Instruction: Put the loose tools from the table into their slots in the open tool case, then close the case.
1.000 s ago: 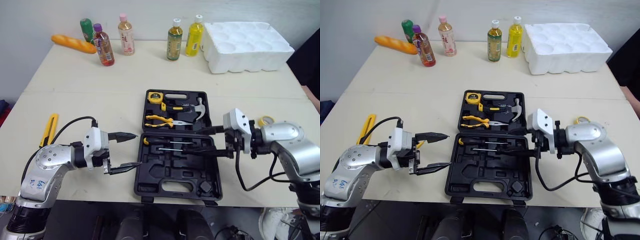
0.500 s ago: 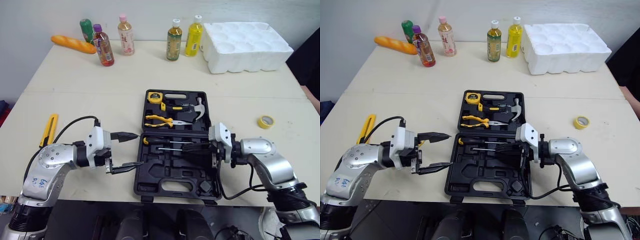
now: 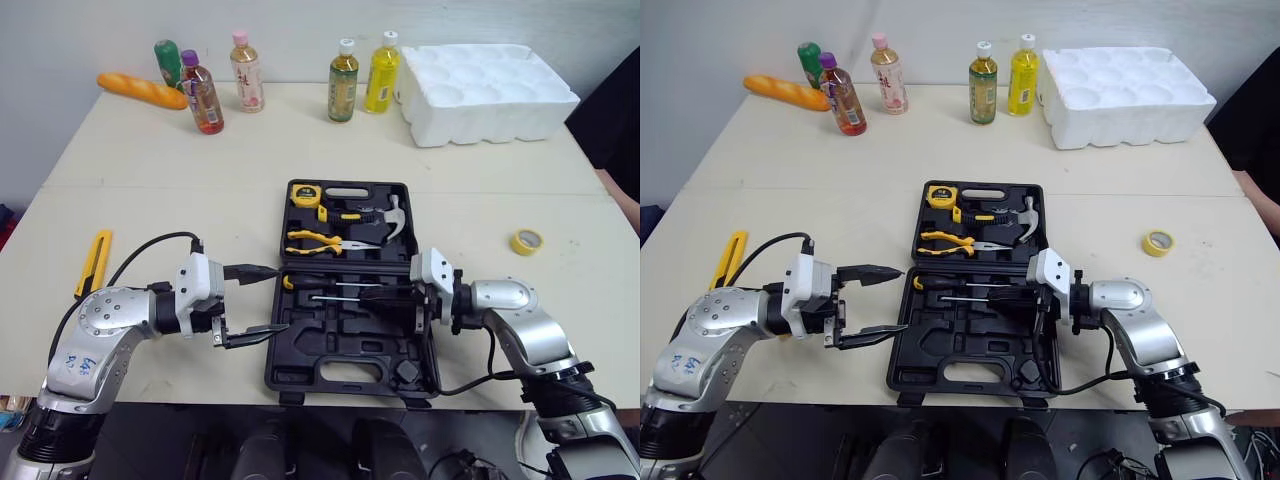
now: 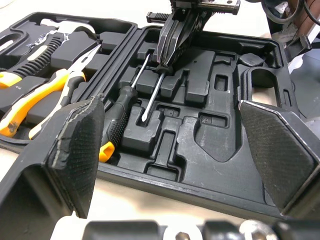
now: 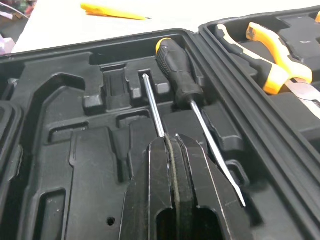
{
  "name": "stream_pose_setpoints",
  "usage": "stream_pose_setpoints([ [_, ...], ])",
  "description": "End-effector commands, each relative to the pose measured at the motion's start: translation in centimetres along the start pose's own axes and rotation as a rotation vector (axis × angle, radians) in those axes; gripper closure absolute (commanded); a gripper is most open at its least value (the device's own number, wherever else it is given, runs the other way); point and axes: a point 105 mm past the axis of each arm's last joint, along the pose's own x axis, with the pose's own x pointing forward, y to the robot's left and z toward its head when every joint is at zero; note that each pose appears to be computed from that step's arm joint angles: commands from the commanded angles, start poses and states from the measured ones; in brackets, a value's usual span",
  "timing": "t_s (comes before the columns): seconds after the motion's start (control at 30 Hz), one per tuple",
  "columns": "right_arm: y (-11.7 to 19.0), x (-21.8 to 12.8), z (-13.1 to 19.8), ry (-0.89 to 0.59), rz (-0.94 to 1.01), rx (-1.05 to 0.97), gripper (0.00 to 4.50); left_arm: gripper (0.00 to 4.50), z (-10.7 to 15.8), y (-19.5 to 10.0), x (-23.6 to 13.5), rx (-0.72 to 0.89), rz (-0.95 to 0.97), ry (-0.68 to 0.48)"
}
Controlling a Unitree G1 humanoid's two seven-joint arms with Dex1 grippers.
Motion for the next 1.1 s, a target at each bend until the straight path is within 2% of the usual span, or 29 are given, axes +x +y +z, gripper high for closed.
stream_pose_setpoints([
  [0.03,0.1,0.1,-3.0,0.134,-0.011,0.065,4.43,0.00,0.7,-0.2,-0.1,0.042,-0.007,0.011],
  [0.23,0.8,0.5,-5.1,0.272,0.009,0.085,4.43,0.00,0.6,-0.3,-0.2,0.039,-0.008,0.018],
  [0.4,1.1,1.5,-5.3,0.282,-0.013,0.095,4.43,0.00,0.5,-0.5,-0.1,0.033,-0.009,0.024],
  [0.6,0.8,1.8,-4.3,0.233,-0.021,0.084,4.43,0.00,0.5,-0.4,-0.1,0.040,0.000,0.025],
  [0.8,0.0,1.6,-1.5,0.084,-0.035,0.061,4.43,0.00,0.7,-0.2,-0.2,0.049,0.024,0.014],
  [0.9,0.5,-1.0,2.4,-0.058,0.017,0.035,4.43,0.00,0.3,-0.2,-1.5,0.013,0.061,0.034],
  [0.97,0.1,-3.0,2.8,-0.042,-0.016,0.044,4.43,0.00,-0.1,-0.2,-2.6,0.004,0.089,0.059],
  [1.0,-0.1,-3.9,2.9,-0.026,-0.038,0.038,3.84,0.00,-0.2,0.0,-3.3,-0.002,0.112,0.068],
  [1.07,-0.1,-5.8,2.8,0.032,-0.066,0.065,3.16,0.00,-0.3,0.4,-4.7,-0.023,0.172,0.069],
  [1.1,-0.3,-6.9,2.7,0.061,-0.097,0.053,2.61,0.00,-0.4,0.7,-5.7,-0.035,0.211,0.072],
])
